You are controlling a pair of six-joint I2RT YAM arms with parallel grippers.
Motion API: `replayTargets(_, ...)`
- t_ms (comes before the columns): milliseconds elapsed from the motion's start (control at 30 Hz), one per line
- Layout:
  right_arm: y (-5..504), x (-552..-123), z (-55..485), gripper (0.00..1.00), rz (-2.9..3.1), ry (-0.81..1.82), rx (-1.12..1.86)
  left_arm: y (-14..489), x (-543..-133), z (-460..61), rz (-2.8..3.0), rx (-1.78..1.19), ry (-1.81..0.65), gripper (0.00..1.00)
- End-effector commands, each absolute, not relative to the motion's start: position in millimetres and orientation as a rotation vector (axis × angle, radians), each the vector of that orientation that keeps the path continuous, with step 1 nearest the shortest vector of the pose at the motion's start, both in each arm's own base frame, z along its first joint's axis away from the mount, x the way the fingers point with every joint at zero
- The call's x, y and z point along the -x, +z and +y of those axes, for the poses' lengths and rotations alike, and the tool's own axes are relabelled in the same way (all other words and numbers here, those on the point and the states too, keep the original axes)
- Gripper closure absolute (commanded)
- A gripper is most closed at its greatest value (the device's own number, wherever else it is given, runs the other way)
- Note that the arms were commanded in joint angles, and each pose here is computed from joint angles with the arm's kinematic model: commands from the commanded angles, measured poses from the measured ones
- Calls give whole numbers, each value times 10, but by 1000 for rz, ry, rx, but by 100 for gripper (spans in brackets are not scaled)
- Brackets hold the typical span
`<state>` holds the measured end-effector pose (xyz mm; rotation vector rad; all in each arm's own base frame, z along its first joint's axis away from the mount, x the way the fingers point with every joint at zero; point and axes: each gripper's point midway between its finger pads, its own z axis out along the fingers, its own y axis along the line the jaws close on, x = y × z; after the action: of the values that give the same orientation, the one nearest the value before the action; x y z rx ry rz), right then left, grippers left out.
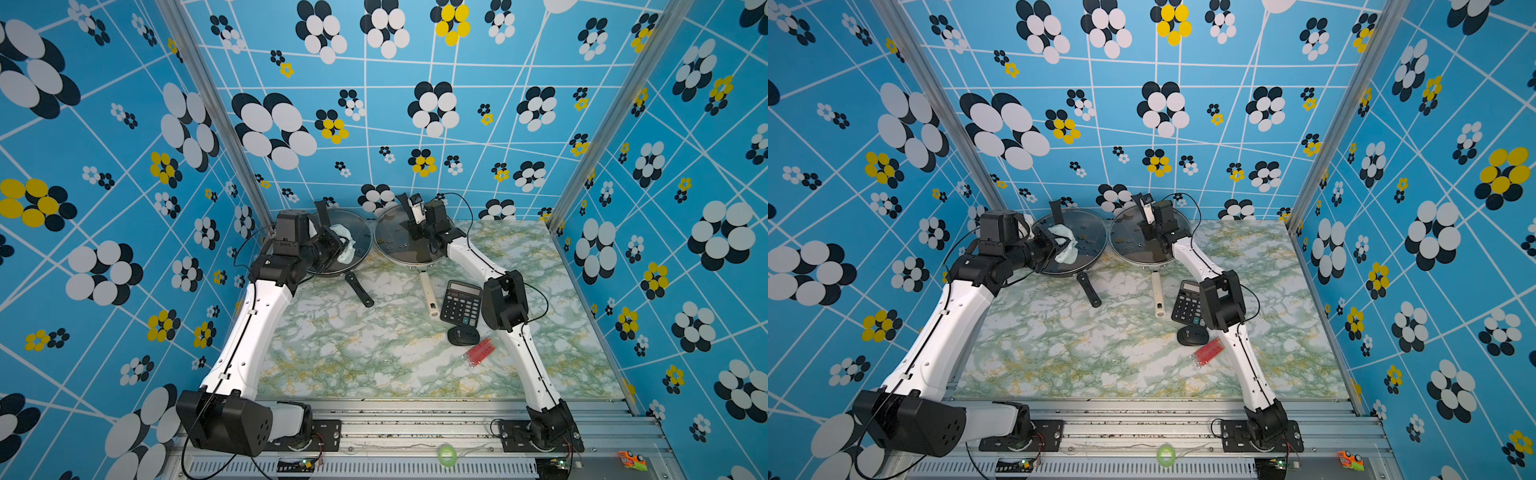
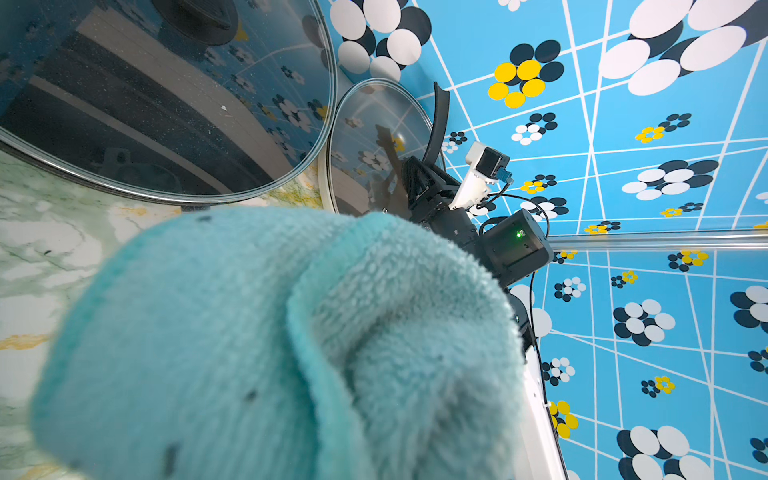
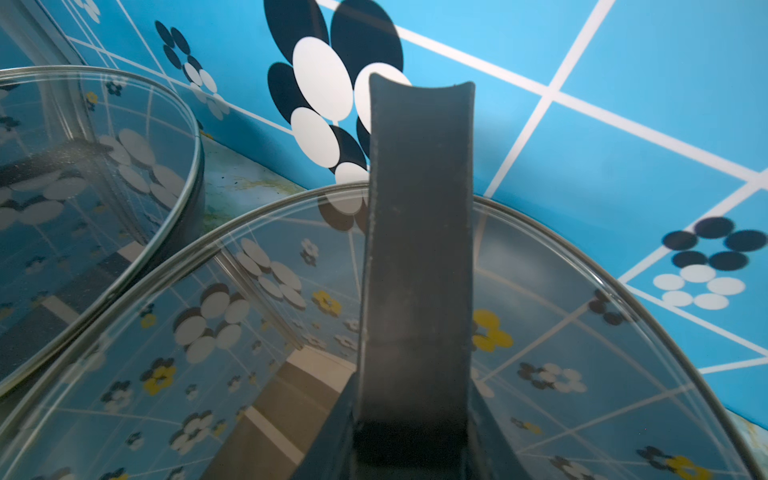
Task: Wipe the pot lid with a cloth
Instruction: Pick up the pot lid from the cooking pot.
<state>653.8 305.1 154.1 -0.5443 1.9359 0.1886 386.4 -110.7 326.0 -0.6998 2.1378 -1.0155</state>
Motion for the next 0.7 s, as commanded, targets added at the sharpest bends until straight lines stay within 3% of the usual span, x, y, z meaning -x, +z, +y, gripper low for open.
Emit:
replayTargets(0, 2832, -6479, 2968, 100, 1696, 128, 448, 3382, -3858, -1113, 2087, 644, -1050, 99)
replayTargets(233, 3688, -6177, 2790, 100, 1604, 187, 336, 3395, -3892, -1129, 2017, 612, -1089, 100)
replayTargets(667, 4193, -5616, 2498, 100, 1753, 462, 78, 3458, -4290, -1355, 1969, 474, -1230, 99)
